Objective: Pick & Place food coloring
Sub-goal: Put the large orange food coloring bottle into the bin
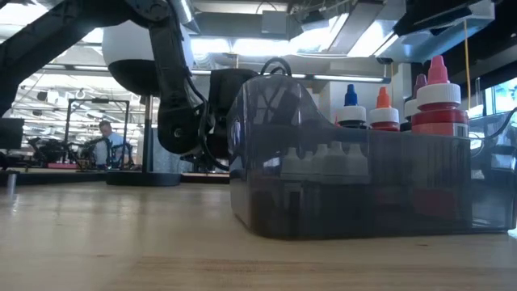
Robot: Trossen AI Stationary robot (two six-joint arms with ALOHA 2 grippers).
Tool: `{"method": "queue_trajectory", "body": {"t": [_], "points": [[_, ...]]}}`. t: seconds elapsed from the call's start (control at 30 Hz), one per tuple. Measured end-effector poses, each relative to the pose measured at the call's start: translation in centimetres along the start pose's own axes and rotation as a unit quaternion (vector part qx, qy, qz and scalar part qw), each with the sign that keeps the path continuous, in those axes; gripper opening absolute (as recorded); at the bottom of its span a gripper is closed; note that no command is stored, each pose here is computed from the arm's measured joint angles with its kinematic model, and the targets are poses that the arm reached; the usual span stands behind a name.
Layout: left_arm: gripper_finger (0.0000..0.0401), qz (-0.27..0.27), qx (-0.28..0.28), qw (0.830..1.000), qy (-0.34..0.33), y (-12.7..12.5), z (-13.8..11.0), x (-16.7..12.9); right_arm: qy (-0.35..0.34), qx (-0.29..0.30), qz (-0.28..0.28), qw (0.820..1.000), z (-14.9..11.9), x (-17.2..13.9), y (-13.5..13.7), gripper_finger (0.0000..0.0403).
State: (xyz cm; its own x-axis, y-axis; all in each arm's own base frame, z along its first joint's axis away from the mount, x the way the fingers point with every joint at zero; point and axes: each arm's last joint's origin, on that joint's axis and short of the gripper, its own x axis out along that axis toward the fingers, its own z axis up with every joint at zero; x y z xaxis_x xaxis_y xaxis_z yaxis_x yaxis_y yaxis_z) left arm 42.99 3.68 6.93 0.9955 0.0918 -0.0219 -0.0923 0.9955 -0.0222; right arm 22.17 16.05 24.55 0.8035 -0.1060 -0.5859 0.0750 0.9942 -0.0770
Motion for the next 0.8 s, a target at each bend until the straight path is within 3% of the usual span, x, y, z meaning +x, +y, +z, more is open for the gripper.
{"method": "queue_trajectory", "body": {"t": [0.13, 0.3, 0.47, 0.63, 0.8], "points": [[0.013, 0.0, 0.0, 1.0, 0.0, 0.0, 0.0, 0.0, 0.011, 0.013, 0.005, 1.0, 0.4, 0.5, -0.9, 0.014], [0.013, 0.0, 0.0, 1.0, 0.0, 0.0, 0.0, 0.0, 0.01, 0.048, 0.0, 0.999, 1.5, 0.7, -3.1, 0.0205], [0.013, 0.0, 0.0, 1.0, 0.0, 0.0, 0.0, 0.0, 0.012, 0.041, -0.004, 0.999, 3.5, -0.6, -5.9, 0.0254], [0.013, 0.0, 0.0, 1.0, 0.0, 0.0, 0.0, 0.0, 0.05, 0.043, -0.028, 0.997, 6.2, -1.7, -9.0, 0.027], [0.013, 0.0, 0.0, 1.0, 0.0, 0.0, 0.0, 0.0, 0.121, 0.049, -0.031, 0.991, 7.3, -0.1, -12.5, 0.0271]]}}
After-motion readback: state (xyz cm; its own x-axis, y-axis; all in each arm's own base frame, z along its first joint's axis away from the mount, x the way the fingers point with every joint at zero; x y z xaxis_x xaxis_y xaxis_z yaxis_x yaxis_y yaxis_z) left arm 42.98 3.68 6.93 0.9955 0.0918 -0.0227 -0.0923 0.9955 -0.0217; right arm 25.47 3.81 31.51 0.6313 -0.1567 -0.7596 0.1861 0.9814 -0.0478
